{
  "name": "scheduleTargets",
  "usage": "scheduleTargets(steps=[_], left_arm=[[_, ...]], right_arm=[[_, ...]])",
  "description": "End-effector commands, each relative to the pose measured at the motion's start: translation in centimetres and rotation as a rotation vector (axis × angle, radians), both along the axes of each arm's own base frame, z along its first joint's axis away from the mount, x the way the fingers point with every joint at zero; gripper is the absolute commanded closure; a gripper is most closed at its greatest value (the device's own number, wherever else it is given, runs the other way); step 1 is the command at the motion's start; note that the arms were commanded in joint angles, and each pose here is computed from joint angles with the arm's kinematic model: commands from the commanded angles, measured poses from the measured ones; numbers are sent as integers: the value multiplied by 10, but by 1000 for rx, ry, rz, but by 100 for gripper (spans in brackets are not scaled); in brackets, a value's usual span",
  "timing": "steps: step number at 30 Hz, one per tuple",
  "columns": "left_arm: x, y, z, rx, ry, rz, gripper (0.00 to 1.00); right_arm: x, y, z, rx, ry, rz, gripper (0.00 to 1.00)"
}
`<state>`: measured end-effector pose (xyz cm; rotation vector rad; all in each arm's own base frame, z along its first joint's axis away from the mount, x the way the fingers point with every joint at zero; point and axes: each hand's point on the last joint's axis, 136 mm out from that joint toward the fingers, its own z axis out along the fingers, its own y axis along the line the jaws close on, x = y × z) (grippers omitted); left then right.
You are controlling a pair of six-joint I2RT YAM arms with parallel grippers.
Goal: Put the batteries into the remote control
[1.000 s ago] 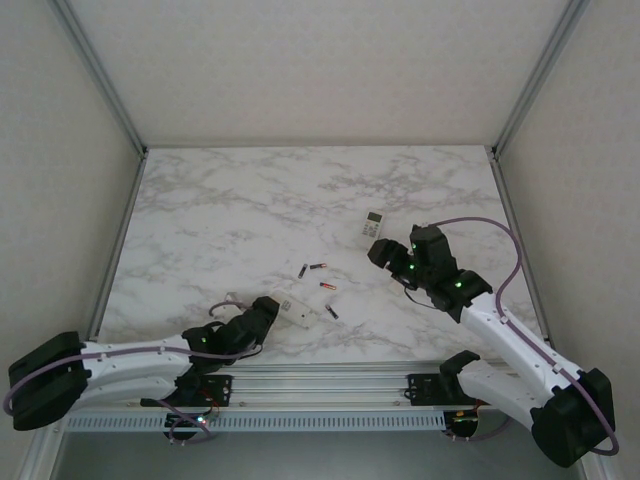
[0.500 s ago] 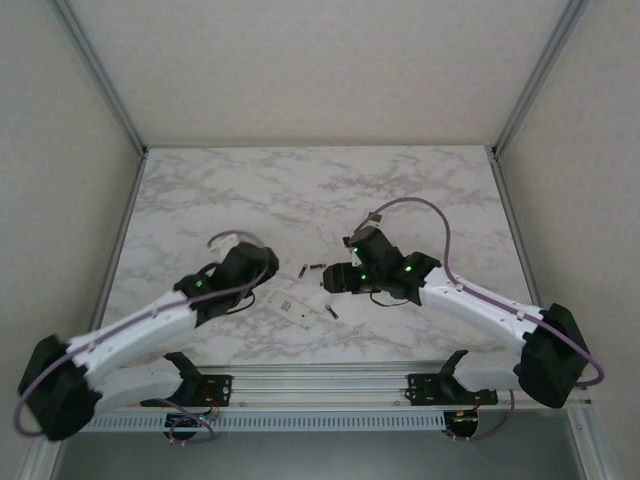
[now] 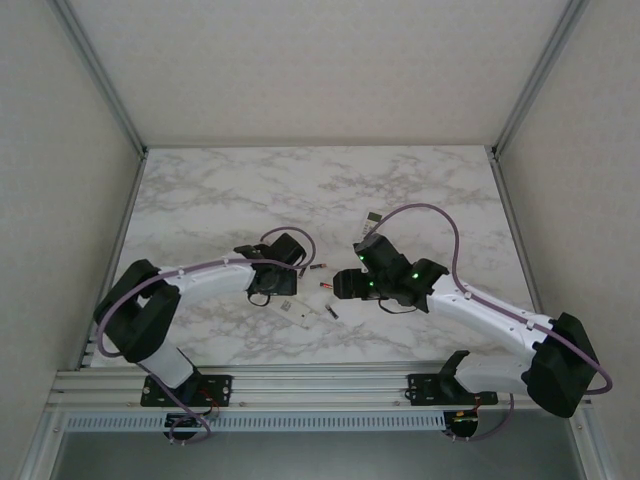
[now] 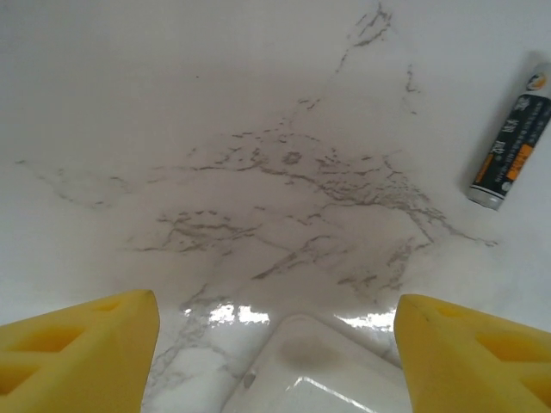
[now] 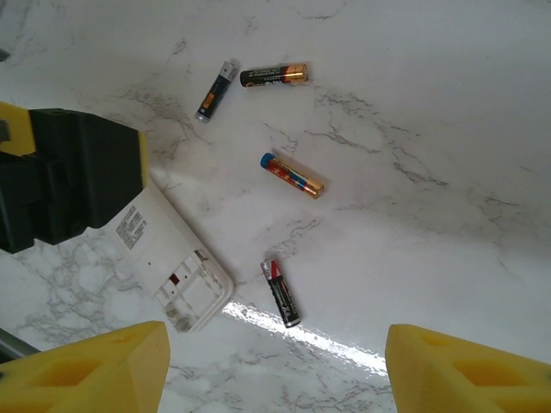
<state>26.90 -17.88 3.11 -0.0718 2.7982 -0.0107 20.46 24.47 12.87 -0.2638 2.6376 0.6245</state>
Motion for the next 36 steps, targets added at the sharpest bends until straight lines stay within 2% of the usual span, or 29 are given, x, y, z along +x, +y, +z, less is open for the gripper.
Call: scheduleTargets(steps=[1,15,21,26,32,36], left_arm=[[0,3,-6,43,31,-32,28],[-23,8,-8,-15,70,10,49],[-22,6,0,-38,54,19,51],[-26,6,5,-56,58,10,49],[-25,13,-8,-4,67,17,41],[-23,9,-18,1,80,16,39]], right_arm=[[-3,-12,-6,-41,0,-27,32],[1,-12,-8,-68,-2,-29,31],[2,-10,-10,-64,5,-30,31],[2,-10,-12,-71,10,-34,31],[2,-6,-13,-66,20,-27,31],[1,-4,-14,-73,36,-16,32]])
